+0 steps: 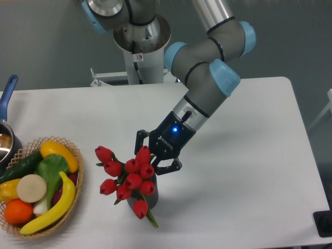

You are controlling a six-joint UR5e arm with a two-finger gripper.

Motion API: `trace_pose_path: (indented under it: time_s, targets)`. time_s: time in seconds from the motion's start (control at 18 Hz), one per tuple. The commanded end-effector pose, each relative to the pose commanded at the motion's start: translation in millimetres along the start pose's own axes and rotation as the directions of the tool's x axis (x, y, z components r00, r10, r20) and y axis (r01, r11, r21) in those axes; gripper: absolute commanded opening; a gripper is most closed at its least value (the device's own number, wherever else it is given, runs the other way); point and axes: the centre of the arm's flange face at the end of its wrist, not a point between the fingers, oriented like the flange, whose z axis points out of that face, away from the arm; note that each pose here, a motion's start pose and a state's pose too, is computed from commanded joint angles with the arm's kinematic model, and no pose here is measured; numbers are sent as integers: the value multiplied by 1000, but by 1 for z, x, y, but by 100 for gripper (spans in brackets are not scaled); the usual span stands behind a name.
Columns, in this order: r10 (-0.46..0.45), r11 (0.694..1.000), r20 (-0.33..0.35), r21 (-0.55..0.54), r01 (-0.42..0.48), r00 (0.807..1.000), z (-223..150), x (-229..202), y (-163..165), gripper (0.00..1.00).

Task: Pick up the flowers from the vase
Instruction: 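Close the gripper around the tulip stems above the vase, then lift the gripped tulips up out of the gray vase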

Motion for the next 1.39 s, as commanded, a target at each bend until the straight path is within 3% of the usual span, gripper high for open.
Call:
trace_pose_path:
  time_s: [0.56, 1.39]
  targets:
    - [-17, 998, 5, 65, 17, 1000, -25, 9, -18, 18]
    - [-47, 975, 34, 217, 39, 998, -95, -3, -66, 19]
